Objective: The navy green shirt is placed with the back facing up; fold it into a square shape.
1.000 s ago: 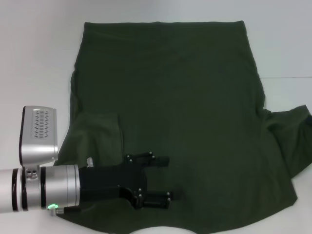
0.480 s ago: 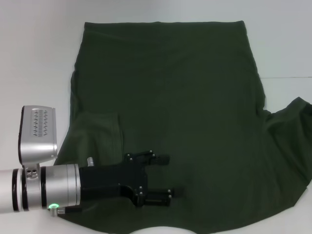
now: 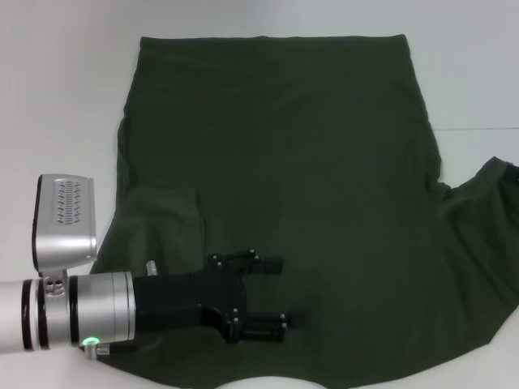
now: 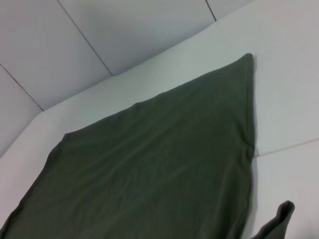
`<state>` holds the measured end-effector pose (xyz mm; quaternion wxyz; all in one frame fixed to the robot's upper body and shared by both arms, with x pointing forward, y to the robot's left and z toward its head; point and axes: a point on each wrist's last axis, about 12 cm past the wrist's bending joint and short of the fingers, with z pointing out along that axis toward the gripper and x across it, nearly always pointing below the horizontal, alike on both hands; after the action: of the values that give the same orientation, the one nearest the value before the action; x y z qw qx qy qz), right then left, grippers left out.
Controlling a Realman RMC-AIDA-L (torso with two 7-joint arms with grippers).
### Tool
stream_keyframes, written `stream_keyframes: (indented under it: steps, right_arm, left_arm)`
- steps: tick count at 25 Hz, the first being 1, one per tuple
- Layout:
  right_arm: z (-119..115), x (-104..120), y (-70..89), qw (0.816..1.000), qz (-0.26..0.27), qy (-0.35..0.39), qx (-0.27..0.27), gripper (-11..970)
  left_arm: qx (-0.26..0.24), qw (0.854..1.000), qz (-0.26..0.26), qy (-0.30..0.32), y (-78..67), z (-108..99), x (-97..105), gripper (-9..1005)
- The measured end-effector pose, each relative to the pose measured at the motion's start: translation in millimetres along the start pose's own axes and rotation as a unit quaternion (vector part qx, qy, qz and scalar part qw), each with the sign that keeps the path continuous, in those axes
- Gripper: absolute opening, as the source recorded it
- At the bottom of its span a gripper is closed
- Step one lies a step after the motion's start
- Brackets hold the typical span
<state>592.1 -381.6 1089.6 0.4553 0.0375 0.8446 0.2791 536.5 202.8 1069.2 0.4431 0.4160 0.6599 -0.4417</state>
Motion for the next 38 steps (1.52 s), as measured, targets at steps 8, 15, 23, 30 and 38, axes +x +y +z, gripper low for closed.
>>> stream_keyframes:
  steps: [8, 15, 23, 30, 38]
  right_arm:
    - [0.4, -7.2, -0.7, 1.0, -0.007, -0.005, 0.005, 14]
    - [2.5, -6.4, 7.2, 1.0, -0.007, 0.001, -0.022, 14]
    - [34.8, -2.5, 51.7, 0.994, -0.005, 0.033, -0.102, 15]
    - [61.8, 7.8, 95.5, 0.981, -0.035, 0.093, -0.167, 15]
    - [50.4, 0.5, 85.3, 0.983, -0.016, 0.065, -0.169, 436]
  left_arm:
    - [0.003, 1.0, -0.004, -0.001, -0.9, 1.5, 0.9, 890]
    - [0.004, 1.0, -0.008, -0.002, -1.0, 2.7, 0.7, 891]
    - [0.006, 1.0, -0.01, -0.002, 0.2, 3.9, -1.5, 891]
    - [0.003, 1.0, -0.012, -0.001, 0.7, 3.9, -1.0, 890]
    - [-0.013, 1.0, -0.019, -0.005, 3.4, -0.1, 0.4, 891]
